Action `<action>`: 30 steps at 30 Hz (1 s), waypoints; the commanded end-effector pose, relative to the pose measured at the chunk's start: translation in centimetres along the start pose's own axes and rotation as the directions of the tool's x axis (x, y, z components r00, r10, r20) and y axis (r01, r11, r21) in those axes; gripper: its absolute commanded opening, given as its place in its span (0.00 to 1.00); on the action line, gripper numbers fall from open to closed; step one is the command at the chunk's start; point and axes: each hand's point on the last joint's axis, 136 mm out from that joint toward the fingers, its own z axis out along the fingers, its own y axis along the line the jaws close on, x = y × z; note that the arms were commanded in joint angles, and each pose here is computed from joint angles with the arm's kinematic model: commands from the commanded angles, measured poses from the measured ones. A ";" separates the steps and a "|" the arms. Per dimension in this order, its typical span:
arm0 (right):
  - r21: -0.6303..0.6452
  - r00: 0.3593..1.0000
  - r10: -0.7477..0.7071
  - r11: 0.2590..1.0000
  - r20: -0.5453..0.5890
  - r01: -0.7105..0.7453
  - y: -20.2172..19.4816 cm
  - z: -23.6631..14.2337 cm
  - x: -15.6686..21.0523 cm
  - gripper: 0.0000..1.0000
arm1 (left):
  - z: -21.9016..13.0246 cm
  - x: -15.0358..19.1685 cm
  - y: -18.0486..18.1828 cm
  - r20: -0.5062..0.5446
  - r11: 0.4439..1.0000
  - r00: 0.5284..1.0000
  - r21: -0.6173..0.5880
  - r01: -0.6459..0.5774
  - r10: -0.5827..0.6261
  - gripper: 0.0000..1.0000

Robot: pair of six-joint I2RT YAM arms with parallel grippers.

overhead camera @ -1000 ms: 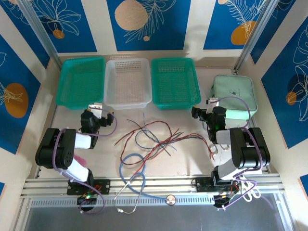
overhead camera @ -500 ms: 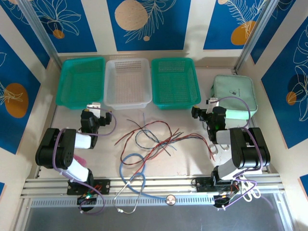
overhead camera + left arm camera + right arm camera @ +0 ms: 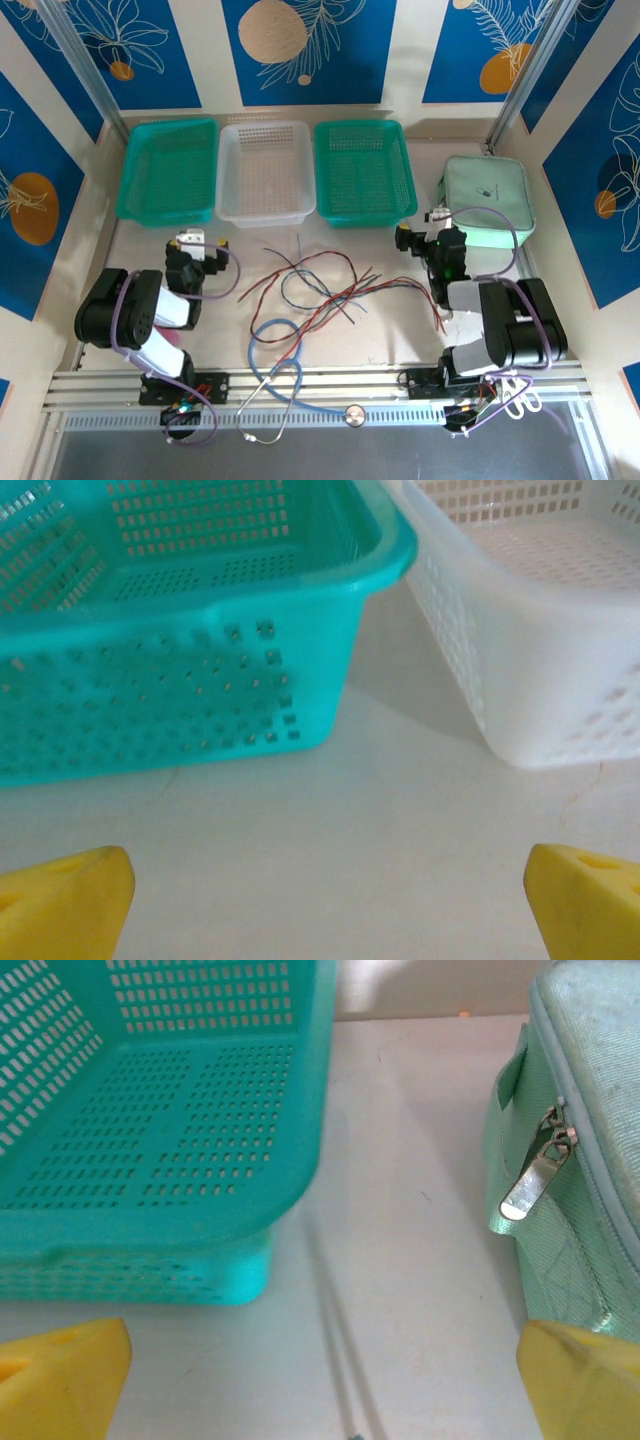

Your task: Untangle the cables

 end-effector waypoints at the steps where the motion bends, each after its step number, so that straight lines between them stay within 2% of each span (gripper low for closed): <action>1: 0.050 0.998 -0.030 0.998 0.056 0.028 -0.2 -1.5 -2.6 0.99 | -1.3 -4.3 1.1 0.171 0.997 0.985 -0.061 0.047 -0.036 0.99; 4: 0.063 0.994 -0.026 0.998 0.105 0.019 0.0 -3.5 -3.9 0.99 | -2.3 -5.4 2.3 0.180 0.990 0.983 -0.121 0.070 -0.048 1.00; 6: 0.068 0.995 -0.003 0.998 0.095 -0.004 0.1 -4.8 -4.3 0.99 | -2.8 -6.3 2.4 0.161 0.988 0.986 -0.141 0.056 -0.033 0.99; 8: 0.120 0.997 0.079 0.990 0.002 -0.078 -0.4 -6.1 -4.0 0.92 | -3.3 -7.1 2.9 0.126 0.981 0.991 -0.180 0.067 -0.045 1.00; 10: 0.266 0.964 0.243 0.941 -0.107 -0.208 -1.9 -8.2 -3.2 0.92 | -3.6 -7.6 3.1 0.061 0.978 0.995 -0.189 0.086 -0.076 0.99; 12: 0.343 0.916 0.361 0.895 -0.176 -0.287 -2.0 -10.3 -2.0 0.92 | -4.2 -7.9 2.7 0.016 0.979 0.995 -0.178 0.099 -0.097 0.99; 15: 0.285 0.891 0.385 0.906 -0.241 -0.314 0.4 -11.6 -0.8 0.90 | -5.4 -8.4 1.2 0.003 0.986 0.993 -0.121 0.114 -0.115 1.00; 18: 0.192 0.863 0.387 0.921 -0.326 -0.340 3.5 -12.4 0.2 0.86 | -6.5 -8.2 -0.7 -0.057 0.993 0.993 -0.058 0.101 -0.105 0.99; 21: 0.156 0.790 0.415 0.909 -0.452 -0.387 6.4 -13.2 1.7 0.83 | -7.6 -7.8 -4.5 -0.124 0.994 0.991 0.097 0.058 -0.045 1.00; 25: 0.093 0.698 0.402 0.895 -0.593 -0.437 10.6 -13.2 3.6 0.77 | -9.2 -7.1 -8.0 -0.192 0.977 0.981 0.210 0.042 -0.001 0.99; 28: 0.047 0.677 0.353 0.904 -0.646 -0.426 13.2 -12.5 4.1 0.67 | -10.0 -6.6 -9.8 -0.230 0.964 0.973 0.257 0.062 -0.002 0.99; 30: 0.037 0.667 0.333 0.908 -0.667 -0.417 14.4 -11.7 4.6 0.55 | -10.4 -6.2 -11.3 -0.241 0.952 0.970 0.303 0.052 0.024 0.99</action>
